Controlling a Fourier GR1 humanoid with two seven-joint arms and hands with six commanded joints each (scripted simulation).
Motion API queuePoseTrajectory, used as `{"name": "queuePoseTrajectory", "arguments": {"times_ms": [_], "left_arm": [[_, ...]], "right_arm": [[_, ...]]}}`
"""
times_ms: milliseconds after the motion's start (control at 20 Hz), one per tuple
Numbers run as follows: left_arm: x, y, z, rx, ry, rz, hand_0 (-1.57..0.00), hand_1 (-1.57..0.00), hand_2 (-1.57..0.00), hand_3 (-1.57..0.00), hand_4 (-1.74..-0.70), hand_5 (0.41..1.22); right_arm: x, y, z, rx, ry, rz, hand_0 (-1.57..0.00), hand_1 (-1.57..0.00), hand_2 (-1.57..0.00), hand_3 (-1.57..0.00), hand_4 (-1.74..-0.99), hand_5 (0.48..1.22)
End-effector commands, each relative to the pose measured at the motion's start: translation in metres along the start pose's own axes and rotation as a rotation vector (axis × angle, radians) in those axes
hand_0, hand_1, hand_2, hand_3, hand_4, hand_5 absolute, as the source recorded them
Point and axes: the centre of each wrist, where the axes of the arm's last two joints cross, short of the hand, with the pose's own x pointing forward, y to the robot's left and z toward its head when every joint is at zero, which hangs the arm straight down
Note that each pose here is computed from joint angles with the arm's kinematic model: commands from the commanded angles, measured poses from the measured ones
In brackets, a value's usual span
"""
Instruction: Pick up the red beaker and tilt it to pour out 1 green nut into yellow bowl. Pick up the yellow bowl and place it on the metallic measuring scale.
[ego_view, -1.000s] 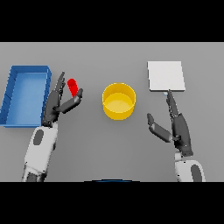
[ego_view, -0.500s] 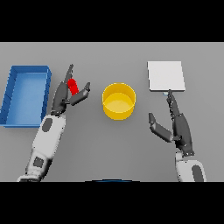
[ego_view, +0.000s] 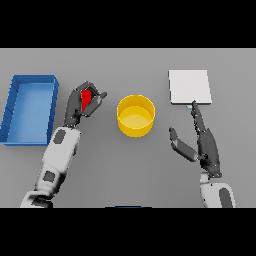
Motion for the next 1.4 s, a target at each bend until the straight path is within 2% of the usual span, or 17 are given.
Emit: {"name": "queuePoseTrajectory", "arguments": {"times_ms": [0,50,200,350,500,600,800,1050,1150,1350], "left_arm": [[-0.001,0.000,0.000,-0.003,-0.001,0.012,-1.16,-1.18,-1.17,-1.00,-1.60,1.073],[0.000,0.002,-0.003,0.006,0.016,0.015,-1.24,-1.25,-1.25,-1.11,-1.57,1.103],[0.001,-0.001,-0.002,0.026,0.014,0.025,-1.40,-1.41,-1.41,-1.34,-1.65,1.127],[0.011,0.003,-0.009,0.037,-0.010,0.010,-1.49,-1.49,-1.49,-1.45,-1.70,1.127],[0.027,0.013,-0.016,0.016,-0.057,-0.054,-1.53,-1.53,-1.53,-1.51,-1.72,1.126],[0.045,0.019,-0.025,-0.025,-0.090,-0.133,-1.54,-1.54,-1.54,-1.53,-1.73,1.130],[0.073,0.022,-0.035,-0.166,-0.148,-0.429,-1.56,-1.56,-1.56,-1.55,-1.74,1.136],[0.085,0.018,-0.025,-0.248,-0.171,-0.537,-1.56,-1.56,-1.56,-1.55,-1.74,1.136],[0.097,0.013,-0.029,-0.296,-0.177,-0.652,-1.56,-1.56,-1.56,-1.56,-1.74,1.149],[0.121,0.000,-0.041,-0.449,-0.247,-0.976,-1.57,-1.57,-1.57,-1.57,-1.74,1.177]], "right_arm": [[-0.004,-0.001,0.003,-0.002,0.008,-0.003,0.00,0.00,0.00,0.00,-1.233,0.688],[-0.004,0.003,0.005,0.003,0.004,-0.009,0.00,0.00,0.00,0.00,-1.233,0.686],[-0.009,0.000,0.000,-0.002,0.010,-0.001,0.00,0.00,0.00,0.00,-1.207,0.677],[-0.010,0.000,-0.001,-0.003,-0.003,0.014,0.00,0.00,0.00,0.00,-1.175,0.667],[-0.008,0.000,-0.001,-0.007,-0.016,0.050,0.00,0.00,0.00,0.00,-1.127,0.659],[-0.004,0.002,0.001,-0.011,-0.029,0.062,0.00,0.00,0.00,0.00,-1.108,0.656],[-0.006,0.002,0.001,-0.009,-0.015,0.070,0.00,0.00,0.00,0.00,-1.092,0.661],[-0.007,0.004,0.003,-0.001,-0.005,0.065,0.00,0.00,0.00,0.00,-1.092,0.664],[-0.004,0.002,0.004,0.004,-0.008,0.058,0.00,0.00,0.00,0.00,-1.096,0.670],[-0.003,0.003,0.002,0.012,-0.023,0.063,0.00,0.00,0.00,0.00,-1.056,0.692]]}}
